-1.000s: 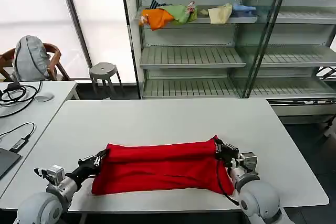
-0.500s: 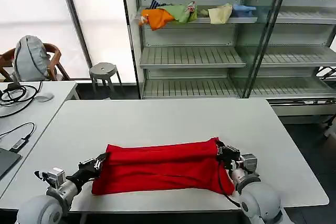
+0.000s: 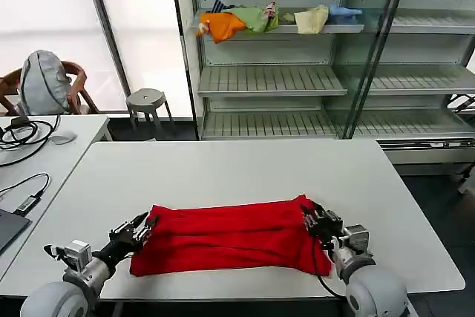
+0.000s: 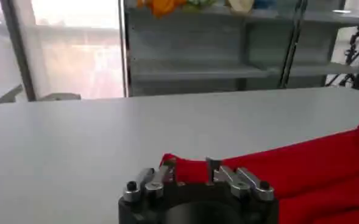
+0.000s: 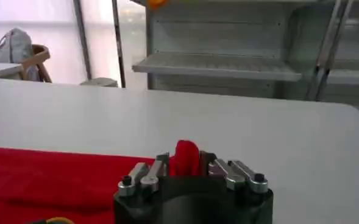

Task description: Fold and organize the clothes.

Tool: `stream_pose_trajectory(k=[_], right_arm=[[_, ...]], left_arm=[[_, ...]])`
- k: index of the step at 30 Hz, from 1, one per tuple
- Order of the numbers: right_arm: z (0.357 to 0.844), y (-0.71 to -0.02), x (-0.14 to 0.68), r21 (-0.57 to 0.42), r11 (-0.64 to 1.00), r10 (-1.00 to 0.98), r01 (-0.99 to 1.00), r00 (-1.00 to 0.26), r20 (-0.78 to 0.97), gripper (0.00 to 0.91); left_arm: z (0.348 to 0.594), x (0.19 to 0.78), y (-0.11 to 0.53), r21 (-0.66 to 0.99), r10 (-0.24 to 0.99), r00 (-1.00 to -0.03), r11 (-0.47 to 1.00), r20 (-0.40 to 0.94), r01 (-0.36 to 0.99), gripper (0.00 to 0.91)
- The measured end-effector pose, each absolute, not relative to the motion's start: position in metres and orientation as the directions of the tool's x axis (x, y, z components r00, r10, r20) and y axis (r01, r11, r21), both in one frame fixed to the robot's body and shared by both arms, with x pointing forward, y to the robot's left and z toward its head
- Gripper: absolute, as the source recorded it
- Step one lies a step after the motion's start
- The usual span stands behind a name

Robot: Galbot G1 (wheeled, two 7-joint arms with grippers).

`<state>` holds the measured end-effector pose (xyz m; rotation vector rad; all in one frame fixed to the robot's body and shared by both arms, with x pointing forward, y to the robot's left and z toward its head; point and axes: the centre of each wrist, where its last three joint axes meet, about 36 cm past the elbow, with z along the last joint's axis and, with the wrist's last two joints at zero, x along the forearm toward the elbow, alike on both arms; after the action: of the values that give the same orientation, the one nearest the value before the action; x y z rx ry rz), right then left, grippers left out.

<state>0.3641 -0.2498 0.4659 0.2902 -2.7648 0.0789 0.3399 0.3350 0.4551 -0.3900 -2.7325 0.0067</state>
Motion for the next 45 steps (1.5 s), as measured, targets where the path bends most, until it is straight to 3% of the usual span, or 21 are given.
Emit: stream_pose_trajectory(k=[21,22,24,45], right_arm=[[0.477,-0.259,0.337,-0.059,0.984,-0.141,-0.171,-0.931,0.336,0.907],[0.477,-0.259,0.337,-0.059,0.984,-0.140,-0.170,-0.931,0.337,0.907],[0.477,-0.258,0.336,-0.062,0.984,-0.139,-0.169,-0.932,0.335,0.907],[0.473,-0.249,0.337,-0.066,0.984,-0.133,-0.165,-0.932,0.336,0.907]], left_arm=[[0.425,0.318,0.271,-0.032,-0.017,-0.908,0.999,0.418,-0.033,0.907],[0.424,0.318,0.270,-0.029,-0.025,-0.906,0.999,0.421,-0.041,0.171],[0.421,0.317,0.267,-0.022,-0.038,-0.902,0.998,0.429,-0.052,0.030],[0.412,0.309,0.255,0.035,-0.064,-0.884,0.998,0.463,-0.053,0.020]])
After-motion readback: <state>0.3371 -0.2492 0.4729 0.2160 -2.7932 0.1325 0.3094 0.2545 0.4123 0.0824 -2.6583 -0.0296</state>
